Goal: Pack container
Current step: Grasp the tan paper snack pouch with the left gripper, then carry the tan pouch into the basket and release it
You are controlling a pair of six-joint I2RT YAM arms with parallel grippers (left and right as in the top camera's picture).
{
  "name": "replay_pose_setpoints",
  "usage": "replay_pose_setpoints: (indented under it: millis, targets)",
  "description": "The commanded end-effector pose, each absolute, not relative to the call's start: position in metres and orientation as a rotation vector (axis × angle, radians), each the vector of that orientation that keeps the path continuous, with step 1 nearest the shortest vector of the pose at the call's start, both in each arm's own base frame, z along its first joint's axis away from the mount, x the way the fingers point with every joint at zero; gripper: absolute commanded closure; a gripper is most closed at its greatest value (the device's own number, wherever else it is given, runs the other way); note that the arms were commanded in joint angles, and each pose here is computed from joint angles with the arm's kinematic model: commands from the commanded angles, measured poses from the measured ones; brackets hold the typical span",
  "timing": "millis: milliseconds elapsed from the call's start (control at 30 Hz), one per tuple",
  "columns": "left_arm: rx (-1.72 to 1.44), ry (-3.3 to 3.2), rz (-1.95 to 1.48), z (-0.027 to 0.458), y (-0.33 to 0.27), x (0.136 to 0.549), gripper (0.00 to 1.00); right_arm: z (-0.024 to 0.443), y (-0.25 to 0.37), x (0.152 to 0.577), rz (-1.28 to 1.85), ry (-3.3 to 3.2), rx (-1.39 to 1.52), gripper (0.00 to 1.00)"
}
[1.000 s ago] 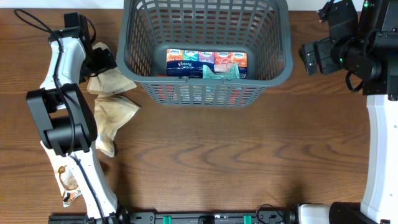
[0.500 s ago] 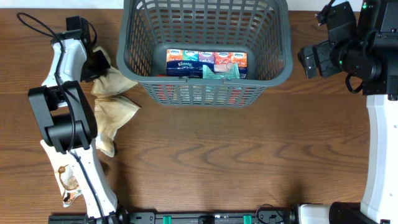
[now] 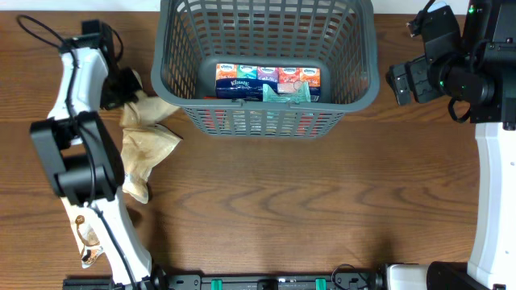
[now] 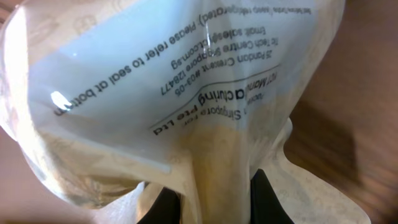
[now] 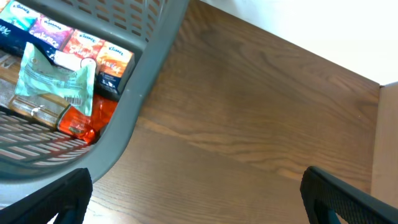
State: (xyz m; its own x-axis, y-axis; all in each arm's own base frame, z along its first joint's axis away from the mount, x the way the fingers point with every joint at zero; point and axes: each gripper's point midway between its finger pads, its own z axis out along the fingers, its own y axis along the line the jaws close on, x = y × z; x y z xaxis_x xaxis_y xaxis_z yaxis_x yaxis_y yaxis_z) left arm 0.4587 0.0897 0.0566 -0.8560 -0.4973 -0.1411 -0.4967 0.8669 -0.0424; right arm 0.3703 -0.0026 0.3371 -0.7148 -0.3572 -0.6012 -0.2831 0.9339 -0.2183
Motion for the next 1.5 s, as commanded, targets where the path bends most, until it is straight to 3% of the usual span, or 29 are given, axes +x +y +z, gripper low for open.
replay_pose_setpoints:
  millis: [0, 167, 467, 567, 700, 933, 1100, 1467]
  targets:
    - [-0.723, 2.68, -0.03, 0.146, 0.093, 0.468, 0.94, 0.333, -0.004, 0.37, -0.144, 2.421, -0.468, 0.03]
    - [-0.668, 2.447, -0.025, 0.238, 0.096, 0.463, 0.94, 0.333, -0.005, 0.37, -0.145, 2.421, -0.468, 0.03]
    - [-0.415, 2.217, 0.001, 0.352, 0.07, 0.429, 0.94, 0.333, -0.006, 0.37, -0.159, 2.422, -0.468, 0.04]
    - [-0.234, 2.094, 0.05, 0.398, 0.048, 0.419, 0.94, 0.333, -0.006, 0.37, -0.159, 2.422, -0.468, 0.03]
    - [0.063, 2.023, 0.081, 0.422, 0.004, 0.419, 0.94, 0.333, -0.006, 0.37, -0.159, 2.422, -0.468, 0.03]
    - [0.839, 1.862, 0.057, 0.406, -0.111, 0.426, 0.94, 0.333, -0.006, 0.37, -0.159, 2.423, -0.468, 0.04]
    - [1.207, 1.668, 0.056, 0.377, -0.156, 0.449, 0.94, 0.333, -0.006, 0.37, -0.162, 2.422, -0.474, 0.05]
    - [1.321, 1.727, -0.036, 0.268, -0.182, 0.519, 0.94, 0.338, -0.023, 0.375, -0.259, 2.412, -0.421, 0.03]
